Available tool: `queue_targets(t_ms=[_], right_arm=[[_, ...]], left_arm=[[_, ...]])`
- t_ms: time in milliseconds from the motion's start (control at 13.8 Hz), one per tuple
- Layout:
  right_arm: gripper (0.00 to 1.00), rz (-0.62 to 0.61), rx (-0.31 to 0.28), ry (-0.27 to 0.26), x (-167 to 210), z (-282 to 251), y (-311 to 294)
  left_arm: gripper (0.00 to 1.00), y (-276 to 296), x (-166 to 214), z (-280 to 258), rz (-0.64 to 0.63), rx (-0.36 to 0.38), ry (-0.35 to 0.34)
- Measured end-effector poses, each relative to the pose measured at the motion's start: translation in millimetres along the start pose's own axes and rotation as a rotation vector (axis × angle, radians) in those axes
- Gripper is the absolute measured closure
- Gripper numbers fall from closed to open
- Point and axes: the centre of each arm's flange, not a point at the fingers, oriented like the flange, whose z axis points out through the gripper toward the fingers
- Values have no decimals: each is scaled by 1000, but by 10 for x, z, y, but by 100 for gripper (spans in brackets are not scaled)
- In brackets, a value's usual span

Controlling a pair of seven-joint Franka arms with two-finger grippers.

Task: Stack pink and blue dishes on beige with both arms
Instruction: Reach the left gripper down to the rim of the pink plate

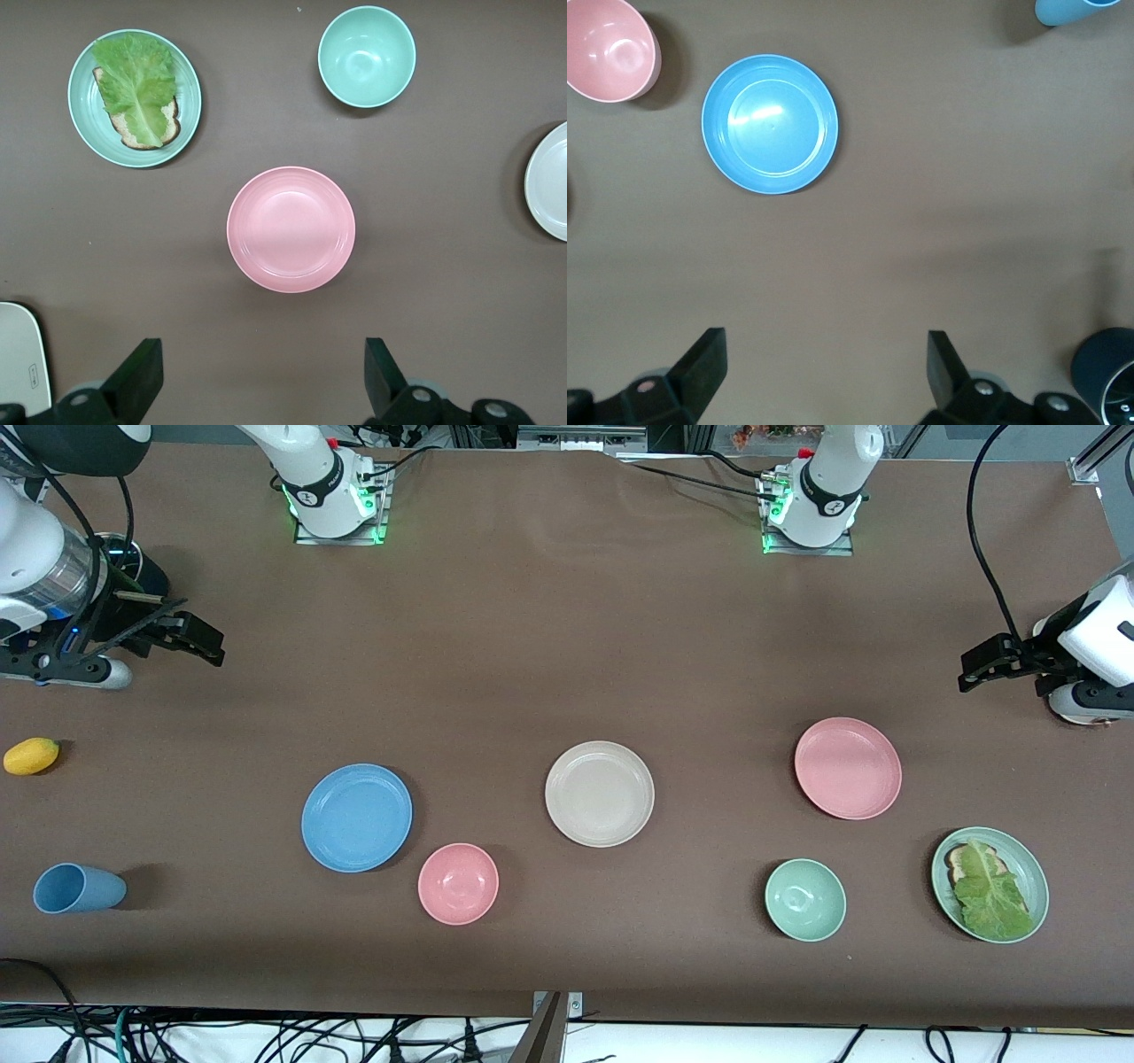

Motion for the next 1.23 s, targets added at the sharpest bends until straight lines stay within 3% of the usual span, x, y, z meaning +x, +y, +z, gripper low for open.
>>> queue_targets(t_ms=[290,507,724,1014,1231], right_arm=[[0,0,0,0,0,1,0],[0,0,0,0,-1,1,1],[0,-1,-3,0,-3,3,2],[0,-74,-5,7,1,-5,-5],[0,-104,-5,11,5,-9,-4]], left_arm=[[0,-104,4,27,-18,0,-5],[0,-247,102,321,-41,-6,-57],[0,-590,369,1265,-89,-29,-195],[0,-719,558,2078,-103,-49,-300],[0,-742,725,2620,-104,-49,-267]])
